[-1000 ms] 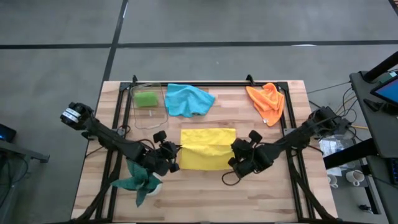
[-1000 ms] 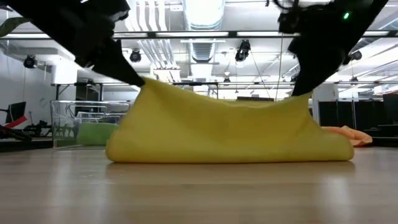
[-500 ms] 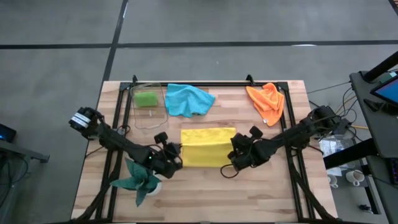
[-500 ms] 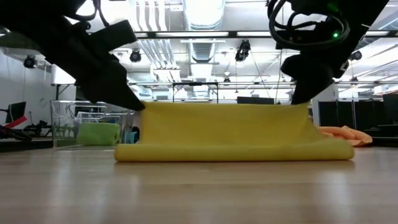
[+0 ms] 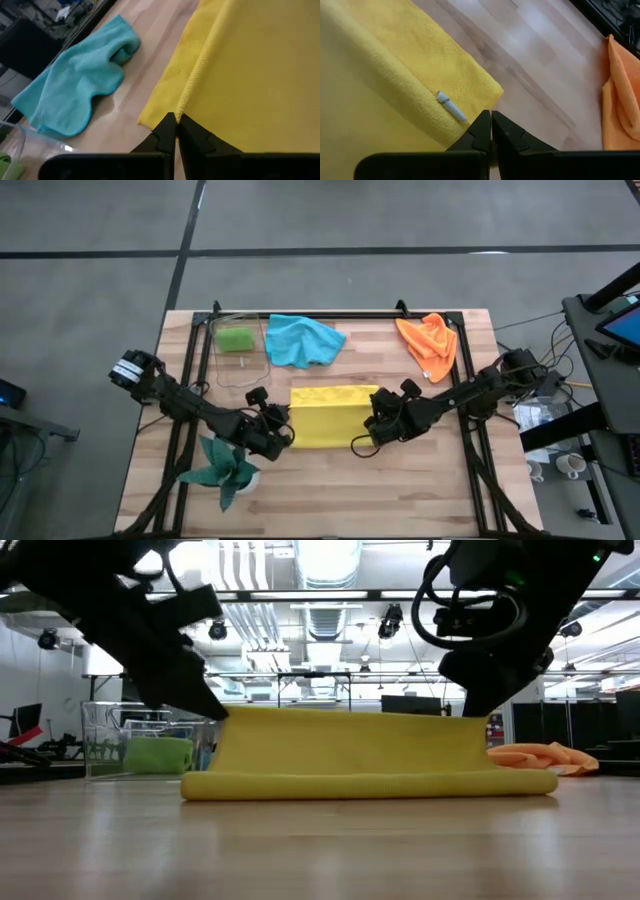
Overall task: Roll microfiber towels into tight, uniform cylinder then place into a basket
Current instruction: Fold the yellow microfiber towel
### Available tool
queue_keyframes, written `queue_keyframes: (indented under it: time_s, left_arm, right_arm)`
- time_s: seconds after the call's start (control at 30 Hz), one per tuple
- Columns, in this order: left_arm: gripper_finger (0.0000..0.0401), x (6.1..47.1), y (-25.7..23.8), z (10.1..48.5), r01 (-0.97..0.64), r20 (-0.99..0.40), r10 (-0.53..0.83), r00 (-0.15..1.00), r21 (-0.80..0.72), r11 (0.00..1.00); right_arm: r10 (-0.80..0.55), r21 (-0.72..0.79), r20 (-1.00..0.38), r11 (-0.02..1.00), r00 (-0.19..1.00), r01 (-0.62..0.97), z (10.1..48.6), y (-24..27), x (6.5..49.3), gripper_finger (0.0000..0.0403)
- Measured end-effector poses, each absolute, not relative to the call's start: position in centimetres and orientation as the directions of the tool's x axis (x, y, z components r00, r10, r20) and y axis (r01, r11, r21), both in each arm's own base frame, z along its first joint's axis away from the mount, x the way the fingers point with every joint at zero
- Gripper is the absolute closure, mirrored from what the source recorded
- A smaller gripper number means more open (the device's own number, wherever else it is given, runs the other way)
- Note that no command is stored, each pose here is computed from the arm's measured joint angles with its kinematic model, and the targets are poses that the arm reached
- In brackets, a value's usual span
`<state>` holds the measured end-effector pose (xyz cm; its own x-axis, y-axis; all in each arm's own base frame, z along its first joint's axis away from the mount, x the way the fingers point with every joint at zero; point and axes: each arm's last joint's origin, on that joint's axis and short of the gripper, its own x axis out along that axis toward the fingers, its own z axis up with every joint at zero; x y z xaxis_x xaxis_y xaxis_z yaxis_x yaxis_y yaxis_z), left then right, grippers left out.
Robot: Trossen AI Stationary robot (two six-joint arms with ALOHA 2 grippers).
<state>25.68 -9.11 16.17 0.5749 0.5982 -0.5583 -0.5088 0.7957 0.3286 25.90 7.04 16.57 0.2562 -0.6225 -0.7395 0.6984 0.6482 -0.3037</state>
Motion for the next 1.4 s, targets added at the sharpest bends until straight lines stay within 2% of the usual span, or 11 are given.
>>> queue_keyframes:
  time_s: [0.67, 1.17, 1.27, 1.4]
  left_arm:
    - [0.0401, 27.1, -6.2, 13.3, -0.569, -0.565, 0.698, 0.439, 0.427, 0.703]
    - [0.0399, 28.1, -4.7, 13.0, -0.6, -0.538, 0.726, 0.427, 0.432, 0.673]
    - [0.0381, 28.3, -4.3, 13.1, -0.608, -0.537, 0.732, 0.418, 0.434, 0.665]
    - [0.0336, 28.4, -4.0, 13.3, -0.591, -0.534, 0.736, 0.416, 0.456, 0.665]
  right_arm:
    - [-0.649, -0.32, -0.735, 0.587, 0.197, 0.744, 15.6, 4.5, 25.9, 0.0394]
    - [-0.646, -0.302, -0.735, 0.586, 0.207, 0.752, 15.0, 4.3, 25.8, 0.0394]
    - [-0.644, -0.299, -0.734, 0.59, 0.214, 0.75, 15.0, 4.3, 25.9, 0.0394]
    - [-0.644, -0.309, -0.734, 0.6, 0.216, 0.738, 15.0, 4.3, 25.9, 0.0391]
